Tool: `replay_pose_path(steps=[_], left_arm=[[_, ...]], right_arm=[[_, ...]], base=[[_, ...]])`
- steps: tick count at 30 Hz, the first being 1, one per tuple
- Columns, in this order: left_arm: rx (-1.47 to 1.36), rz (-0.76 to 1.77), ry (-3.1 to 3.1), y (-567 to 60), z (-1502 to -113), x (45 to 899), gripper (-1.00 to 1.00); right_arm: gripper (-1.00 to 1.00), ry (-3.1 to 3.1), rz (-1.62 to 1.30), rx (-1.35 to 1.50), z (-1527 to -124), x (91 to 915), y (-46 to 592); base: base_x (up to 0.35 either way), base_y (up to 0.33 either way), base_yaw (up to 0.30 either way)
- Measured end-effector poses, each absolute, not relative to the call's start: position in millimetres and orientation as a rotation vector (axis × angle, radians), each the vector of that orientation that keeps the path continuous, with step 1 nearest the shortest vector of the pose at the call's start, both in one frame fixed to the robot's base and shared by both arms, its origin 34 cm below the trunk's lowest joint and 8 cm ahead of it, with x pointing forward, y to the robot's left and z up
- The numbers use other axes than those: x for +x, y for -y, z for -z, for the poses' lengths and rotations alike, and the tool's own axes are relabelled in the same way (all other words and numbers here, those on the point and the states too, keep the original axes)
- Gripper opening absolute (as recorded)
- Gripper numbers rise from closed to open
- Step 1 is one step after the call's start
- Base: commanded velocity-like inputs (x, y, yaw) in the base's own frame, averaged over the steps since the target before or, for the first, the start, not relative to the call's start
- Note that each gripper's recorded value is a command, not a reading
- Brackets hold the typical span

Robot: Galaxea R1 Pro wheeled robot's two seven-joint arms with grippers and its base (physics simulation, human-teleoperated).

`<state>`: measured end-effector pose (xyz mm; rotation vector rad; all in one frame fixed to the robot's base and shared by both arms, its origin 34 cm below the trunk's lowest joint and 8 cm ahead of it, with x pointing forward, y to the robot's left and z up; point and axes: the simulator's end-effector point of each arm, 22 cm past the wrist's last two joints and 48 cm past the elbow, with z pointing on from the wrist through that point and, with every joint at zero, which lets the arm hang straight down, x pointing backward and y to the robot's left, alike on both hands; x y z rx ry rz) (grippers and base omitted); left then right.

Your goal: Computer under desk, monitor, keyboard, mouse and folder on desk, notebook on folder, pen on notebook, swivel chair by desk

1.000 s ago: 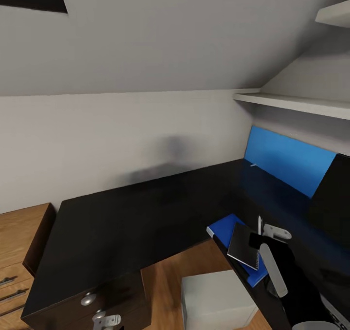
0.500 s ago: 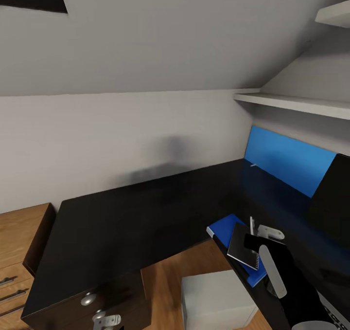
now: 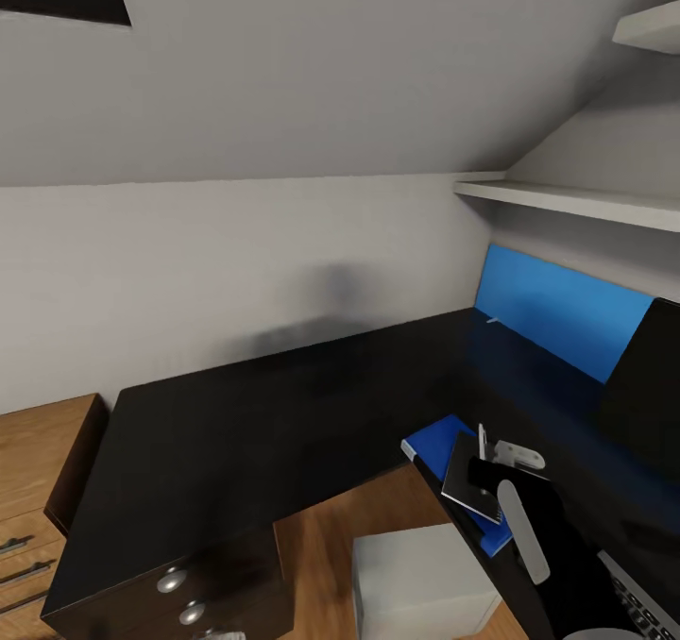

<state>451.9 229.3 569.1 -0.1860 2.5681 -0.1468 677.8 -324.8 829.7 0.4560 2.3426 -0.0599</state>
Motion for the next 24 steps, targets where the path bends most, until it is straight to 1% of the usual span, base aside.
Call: replay_pose_path(steps=[4, 11, 24], left_arm=[[-0.190, 0.175, -2.591, -211.8, -564.0, 435.0, 1.00], [-0.196, 0.177, -2.628, -209.4, -555.5, 407.1, 1.00], [-0.197, 0.177, -2.629, -209.4, -542.9, 407.8, 1.00]], right_arm=[[-1.00, -2.346, 0.054, 0.451, -828.8, 677.4, 322.2], [-1.00, -2.346, 0.054, 0.449, -828.8, 677.3, 322.6], [-1.00, -2.346, 0.055, 0.450, -816.2, 678.2, 322.8]], base=[[0.000, 0.000, 0.000], [0.000, 0.000, 0.000], [0.000, 0.000, 0.000]])
